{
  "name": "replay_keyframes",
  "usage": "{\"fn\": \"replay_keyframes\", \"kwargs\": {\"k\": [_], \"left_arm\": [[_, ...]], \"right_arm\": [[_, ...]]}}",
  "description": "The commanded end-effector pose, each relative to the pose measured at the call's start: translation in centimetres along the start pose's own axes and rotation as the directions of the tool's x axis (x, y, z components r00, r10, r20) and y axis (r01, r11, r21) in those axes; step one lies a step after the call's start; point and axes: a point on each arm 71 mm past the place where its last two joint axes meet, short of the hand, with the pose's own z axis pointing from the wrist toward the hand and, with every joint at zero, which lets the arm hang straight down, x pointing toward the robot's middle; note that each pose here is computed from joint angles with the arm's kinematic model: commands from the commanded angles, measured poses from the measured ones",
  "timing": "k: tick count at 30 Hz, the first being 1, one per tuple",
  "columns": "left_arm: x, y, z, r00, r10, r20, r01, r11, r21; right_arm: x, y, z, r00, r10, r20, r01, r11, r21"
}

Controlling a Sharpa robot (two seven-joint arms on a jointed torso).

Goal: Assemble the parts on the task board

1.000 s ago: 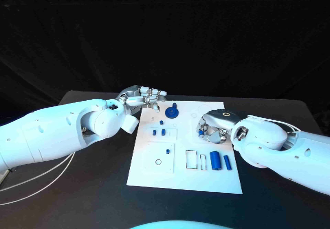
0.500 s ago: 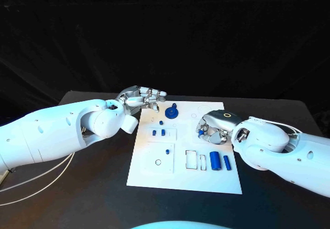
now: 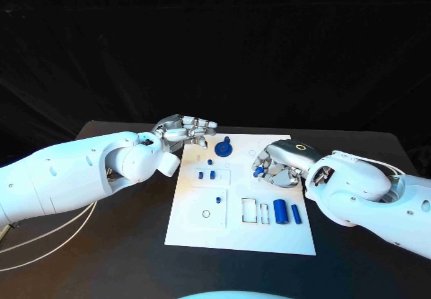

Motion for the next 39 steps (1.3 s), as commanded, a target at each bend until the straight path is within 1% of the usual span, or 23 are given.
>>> {"fn": "replay_keyframes", "kwargs": {"k": [1, 4, 9, 10, 14, 20, 24, 29, 33, 39], "left_arm": [[0.33, -0.06, 0.08, 1.000, -0.002, -0.026, 0.002, 1.000, 0.001], [0.33, -0.05, 0.11, 1.000, -0.002, -0.026, 0.002, 1.000, 0.002], [0.46, -0.03, 0.24, 1.000, -0.003, -0.029, 0.003, 1.000, 0.004], [0.47, -0.03, 0.25, 1.000, -0.003, -0.029, 0.003, 1.000, 0.004], [0.68, 0.01, 0.42, 0.999, -0.004, -0.034, 0.004, 1.000, 0.004], [0.88, 0.02, 0.58, 0.999, -0.005, -0.038, 0.005, 1.000, 0.006], [1.01, 0.02, 0.66, 0.999, -0.005, -0.041, 0.006, 1.000, 0.007], [1.04, 0.04, 0.69, 0.999, -0.006, -0.043, 0.006, 1.000, 0.006], [1.07, 0.05, 0.69, 0.999, -0.006, -0.045, 0.006, 1.000, 0.004], [1.02, 0.06, 0.68, 0.999, -0.006, -0.045, 0.006, 1.000, 0.002]], "right_arm": [[-0.3, 1.2, -0.1, 0.999, 0.044, 0.018, -0.044, 0.998, -0.035], [-0.1, 2.6, 0.1, 0.998, 0.068, 0.016, -0.067, 0.995, -0.074], [1.0, 5.6, 0.8, 0.994, 0.107, -0.002, -0.106, 0.982, -0.155], [1.1, 5.7, 0.8, 0.994, 0.109, -0.003, -0.108, 0.982, -0.157], [2.5, 7.9, 1.3, 0.990, 0.141, -0.027, -0.143, 0.967, -0.212], [4.6, 10.1, 1.8, 0.982, 0.176, -0.069, -0.188, 0.948, -0.257], [6.3, 10.7, 2.2, 0.977, 0.191, -0.099, -0.211, 0.942, -0.261], [7.7, 10.6, 2.6, 0.975, 0.190, -0.113, -0.213, 0.944, -0.252], [8.4, 10.4, 2.8, 0.978, 0.167, -0.127, -0.193, 0.952, -0.239], [8.9, 10.2, 3.0, 0.983, 0.118, -0.140, -0.148, 0.962, -0.231]]}}
